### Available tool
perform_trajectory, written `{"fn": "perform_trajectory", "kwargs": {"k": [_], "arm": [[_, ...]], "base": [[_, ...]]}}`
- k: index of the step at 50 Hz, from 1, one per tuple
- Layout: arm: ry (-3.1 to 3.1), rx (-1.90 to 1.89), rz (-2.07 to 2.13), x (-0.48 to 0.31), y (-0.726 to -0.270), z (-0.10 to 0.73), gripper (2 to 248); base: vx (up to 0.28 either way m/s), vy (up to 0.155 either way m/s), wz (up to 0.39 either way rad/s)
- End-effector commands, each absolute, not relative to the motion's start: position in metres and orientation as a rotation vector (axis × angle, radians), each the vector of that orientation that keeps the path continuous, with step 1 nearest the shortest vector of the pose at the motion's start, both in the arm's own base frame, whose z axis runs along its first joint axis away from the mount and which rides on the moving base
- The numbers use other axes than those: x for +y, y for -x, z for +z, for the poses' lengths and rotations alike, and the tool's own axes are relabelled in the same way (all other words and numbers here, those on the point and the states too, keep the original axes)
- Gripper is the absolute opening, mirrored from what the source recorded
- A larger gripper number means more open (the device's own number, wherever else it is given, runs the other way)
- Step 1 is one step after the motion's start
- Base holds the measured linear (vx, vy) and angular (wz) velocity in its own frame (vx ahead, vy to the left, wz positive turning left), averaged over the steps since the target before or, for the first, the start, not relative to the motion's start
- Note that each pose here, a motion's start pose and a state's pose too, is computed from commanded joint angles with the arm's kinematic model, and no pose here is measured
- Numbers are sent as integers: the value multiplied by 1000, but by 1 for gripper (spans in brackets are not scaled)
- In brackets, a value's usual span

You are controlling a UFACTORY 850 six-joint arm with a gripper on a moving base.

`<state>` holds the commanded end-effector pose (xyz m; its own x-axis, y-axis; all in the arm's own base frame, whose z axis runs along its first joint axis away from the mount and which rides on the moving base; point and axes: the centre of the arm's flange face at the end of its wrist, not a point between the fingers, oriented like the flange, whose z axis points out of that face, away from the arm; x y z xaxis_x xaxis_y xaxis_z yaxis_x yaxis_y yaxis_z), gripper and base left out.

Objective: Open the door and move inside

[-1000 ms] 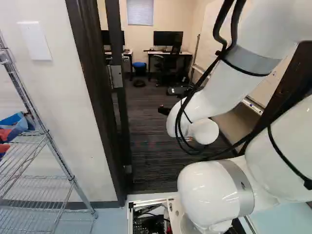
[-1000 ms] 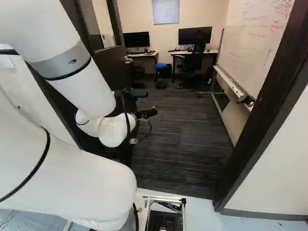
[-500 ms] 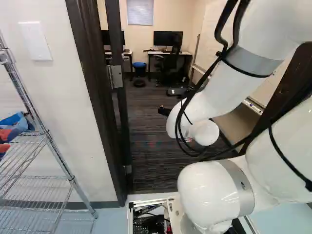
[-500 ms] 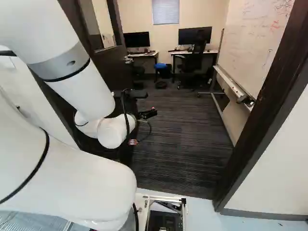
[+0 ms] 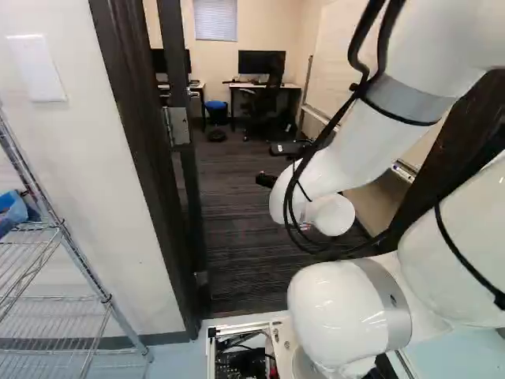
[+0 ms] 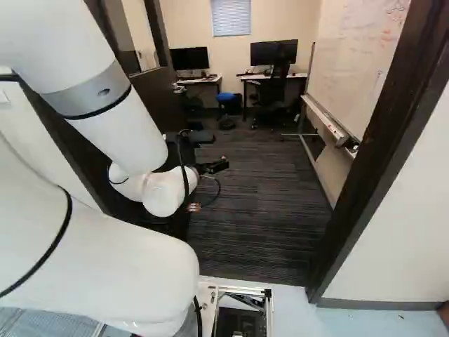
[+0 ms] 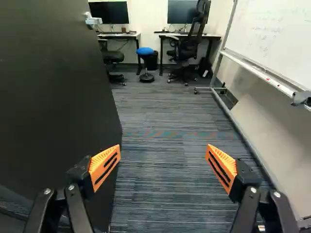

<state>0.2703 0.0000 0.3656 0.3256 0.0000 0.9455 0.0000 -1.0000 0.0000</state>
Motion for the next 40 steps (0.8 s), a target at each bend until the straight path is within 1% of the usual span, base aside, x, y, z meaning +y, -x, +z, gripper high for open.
{"fn": "perform_trajectory", "kwargs": {"k": [12, 30, 40], "arm": [[-2558, 0, 1824, 0, -270, 366, 247], [-2558, 0, 1824, 0, -270, 366, 247], [-2558, 0, 1824, 0, -270, 366, 247]], "base": [[45, -66, -169], [73, -86, -221], [78, -43, -37]]}}
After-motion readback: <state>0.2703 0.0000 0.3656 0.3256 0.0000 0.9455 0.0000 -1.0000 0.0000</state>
